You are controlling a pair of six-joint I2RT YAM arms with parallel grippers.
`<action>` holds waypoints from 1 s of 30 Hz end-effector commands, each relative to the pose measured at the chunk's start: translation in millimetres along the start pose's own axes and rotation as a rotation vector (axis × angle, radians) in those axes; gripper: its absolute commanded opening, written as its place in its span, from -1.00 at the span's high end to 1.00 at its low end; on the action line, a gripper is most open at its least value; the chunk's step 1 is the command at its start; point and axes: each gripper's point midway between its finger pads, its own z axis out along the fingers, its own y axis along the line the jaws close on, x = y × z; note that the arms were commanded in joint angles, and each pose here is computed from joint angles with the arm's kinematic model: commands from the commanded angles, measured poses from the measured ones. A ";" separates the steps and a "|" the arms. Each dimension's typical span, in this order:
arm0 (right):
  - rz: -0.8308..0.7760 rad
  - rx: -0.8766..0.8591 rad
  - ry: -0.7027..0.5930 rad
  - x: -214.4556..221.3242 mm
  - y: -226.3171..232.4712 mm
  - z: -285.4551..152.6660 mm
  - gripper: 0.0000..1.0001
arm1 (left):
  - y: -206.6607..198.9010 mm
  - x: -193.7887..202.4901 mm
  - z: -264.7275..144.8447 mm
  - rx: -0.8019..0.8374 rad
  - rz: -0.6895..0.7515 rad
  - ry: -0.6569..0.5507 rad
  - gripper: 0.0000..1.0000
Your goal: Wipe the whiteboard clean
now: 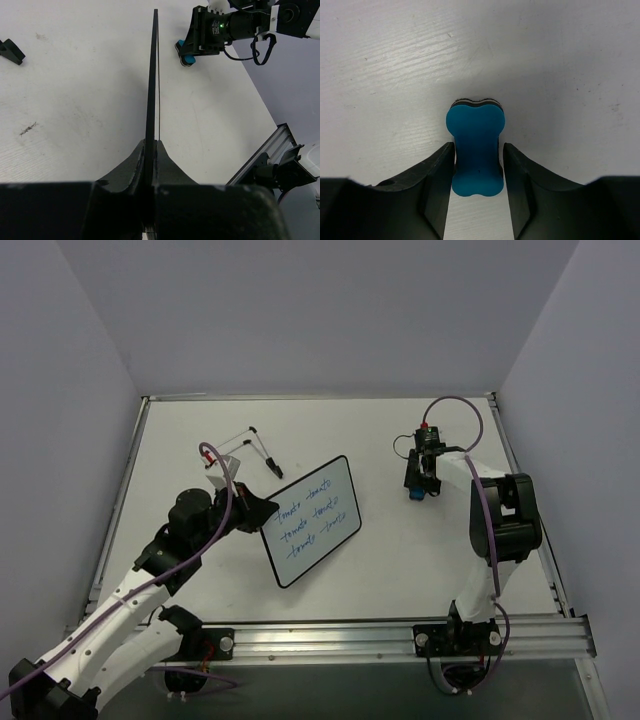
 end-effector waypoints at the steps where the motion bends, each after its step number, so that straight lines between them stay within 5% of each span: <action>1: -0.017 0.004 -0.015 -4.4 0.0 -3.8 0.34 | 0.3 10.6 -0.6 0.005 0.043 0.047 0.95; 9: -0.011 -0.012 -0.087 -18.2 4.8 -25.9 0.65 | 1.3 10.3 -3.1 -0.006 0.043 0.045 0.95; 15: -0.070 -0.134 -0.297 -44.3 45.2 -96.9 0.70 | 0.1 10.6 -1.3 -0.012 0.041 0.060 0.95; 22: -0.133 -0.544 -0.540 -30.5 124.0 -203.5 0.75 | -2.4 6.3 -1.9 -0.027 0.044 0.070 0.95; 30: -0.183 -0.751 -0.670 4.9 143.1 -282.7 0.76 | 0.6 5.5 -4.6 -0.052 0.065 0.074 0.95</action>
